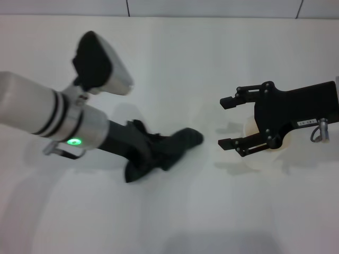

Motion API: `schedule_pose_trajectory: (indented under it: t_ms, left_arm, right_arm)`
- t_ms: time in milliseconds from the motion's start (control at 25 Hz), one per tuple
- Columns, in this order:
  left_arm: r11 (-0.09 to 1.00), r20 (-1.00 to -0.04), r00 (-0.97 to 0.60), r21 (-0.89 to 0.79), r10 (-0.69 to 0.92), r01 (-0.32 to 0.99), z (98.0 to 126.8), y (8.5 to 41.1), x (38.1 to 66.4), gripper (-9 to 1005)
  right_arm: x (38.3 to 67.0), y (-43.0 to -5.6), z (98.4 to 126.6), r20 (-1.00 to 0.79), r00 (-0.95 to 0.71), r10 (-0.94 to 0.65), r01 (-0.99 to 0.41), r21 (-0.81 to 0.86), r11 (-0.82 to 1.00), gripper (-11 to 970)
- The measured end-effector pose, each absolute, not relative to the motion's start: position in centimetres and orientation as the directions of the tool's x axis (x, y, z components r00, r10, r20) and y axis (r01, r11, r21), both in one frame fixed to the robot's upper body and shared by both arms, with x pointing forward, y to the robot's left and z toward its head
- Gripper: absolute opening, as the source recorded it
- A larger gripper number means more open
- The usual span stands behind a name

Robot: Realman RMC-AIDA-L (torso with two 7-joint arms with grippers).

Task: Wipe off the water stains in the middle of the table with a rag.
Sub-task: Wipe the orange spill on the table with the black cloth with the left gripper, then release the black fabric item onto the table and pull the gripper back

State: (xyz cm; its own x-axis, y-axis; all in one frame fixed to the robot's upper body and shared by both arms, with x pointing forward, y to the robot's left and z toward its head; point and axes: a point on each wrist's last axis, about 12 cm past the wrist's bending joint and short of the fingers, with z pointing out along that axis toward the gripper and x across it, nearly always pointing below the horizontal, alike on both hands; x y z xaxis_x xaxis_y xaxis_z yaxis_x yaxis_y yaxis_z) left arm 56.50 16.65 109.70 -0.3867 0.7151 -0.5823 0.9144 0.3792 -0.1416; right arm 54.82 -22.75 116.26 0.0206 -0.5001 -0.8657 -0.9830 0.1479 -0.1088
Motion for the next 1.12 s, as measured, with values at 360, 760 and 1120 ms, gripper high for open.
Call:
schedule_pose_trajectory:
  t_ms: [360, 760, 1120]
  left_arm:
    - [0.469, -0.594, -0.436, -0.109, 0.677, 0.877, 111.1, 21.3, 55.4, 102]
    - [0.521, -0.606, -0.48, -0.125, 0.634, 0.844, 110.9, 23.8, 54.6, 107]
    - [0.546, -0.731, -0.453, -0.131, 0.511, 0.827, 112.2, 27.4, 54.2, 384]
  right_arm:
    - [54.8, -22.7, 116.1, -0.865, 0.018, -0.502, -0.983, -0.106, 0.147, 828]
    - [54.6, -22.7, 115.8, -0.871, 0.004, -0.491, -0.984, -0.092, 0.154, 828]
    - [54.2, -23.3, 115.7, -0.876, -0.008, -0.483, -0.983, -0.081, 0.164, 828]
